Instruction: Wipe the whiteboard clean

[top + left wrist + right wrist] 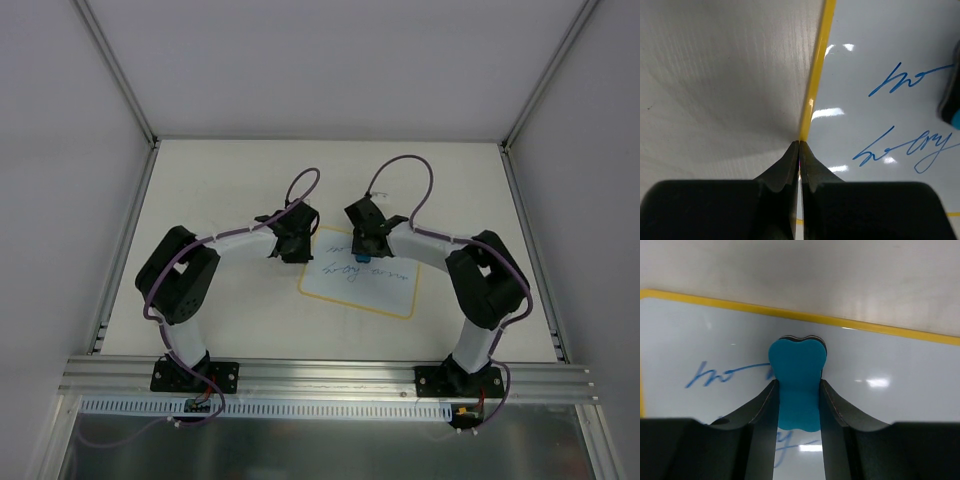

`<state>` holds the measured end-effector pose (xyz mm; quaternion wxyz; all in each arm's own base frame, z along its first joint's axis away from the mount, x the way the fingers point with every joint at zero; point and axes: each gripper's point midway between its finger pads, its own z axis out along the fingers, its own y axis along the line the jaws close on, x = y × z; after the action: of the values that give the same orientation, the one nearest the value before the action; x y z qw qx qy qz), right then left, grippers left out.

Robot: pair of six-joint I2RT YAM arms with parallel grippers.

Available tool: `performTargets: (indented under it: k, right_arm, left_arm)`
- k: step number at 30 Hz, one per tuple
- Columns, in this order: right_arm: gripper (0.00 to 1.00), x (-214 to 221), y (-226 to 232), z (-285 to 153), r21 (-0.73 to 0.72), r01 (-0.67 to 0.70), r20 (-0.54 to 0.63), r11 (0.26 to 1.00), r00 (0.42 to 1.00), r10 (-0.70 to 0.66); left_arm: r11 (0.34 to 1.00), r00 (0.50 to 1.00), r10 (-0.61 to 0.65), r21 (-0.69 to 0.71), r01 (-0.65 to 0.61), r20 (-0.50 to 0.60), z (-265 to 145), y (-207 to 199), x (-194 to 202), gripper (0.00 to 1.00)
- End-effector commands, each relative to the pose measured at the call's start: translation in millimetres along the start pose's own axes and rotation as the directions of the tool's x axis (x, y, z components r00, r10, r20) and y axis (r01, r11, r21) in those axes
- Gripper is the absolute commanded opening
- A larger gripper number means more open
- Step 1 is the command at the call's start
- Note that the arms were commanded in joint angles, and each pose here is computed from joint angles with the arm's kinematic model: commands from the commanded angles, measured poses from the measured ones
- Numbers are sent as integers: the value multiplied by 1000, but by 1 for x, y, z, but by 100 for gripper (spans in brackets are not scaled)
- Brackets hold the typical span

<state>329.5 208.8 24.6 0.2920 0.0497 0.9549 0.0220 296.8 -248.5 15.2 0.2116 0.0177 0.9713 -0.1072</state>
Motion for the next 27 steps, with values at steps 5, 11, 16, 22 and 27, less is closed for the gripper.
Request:
performTargets:
  k: [5,11,16,22,27]
  right_arm:
    - [13,65,61,15,-107,100,-183,989,976,-118]
    - [13,34,19,9,17,87,-80,996,993,-86]
    - [13,14,-38,-11,199,95,-17,975,996,-93]
    - [12,19,-49,-15,236,90,-35,967,996,-84]
    - [11,30,-14,1,115,123,-96,986,989,-113]
  left_arm:
    - [983,965,-42,-185,-7,-260,8,45,89,0]
    - [979,968,-61,-206,9,-245,8,48,89,0]
    - [977,967,-59,-212,5,-249,8,50,91,0]
    - [978,967,-62,-210,9,-247,9,49,90,0]
    - [981,967,-60,-194,11,-247,7,45,88,0]
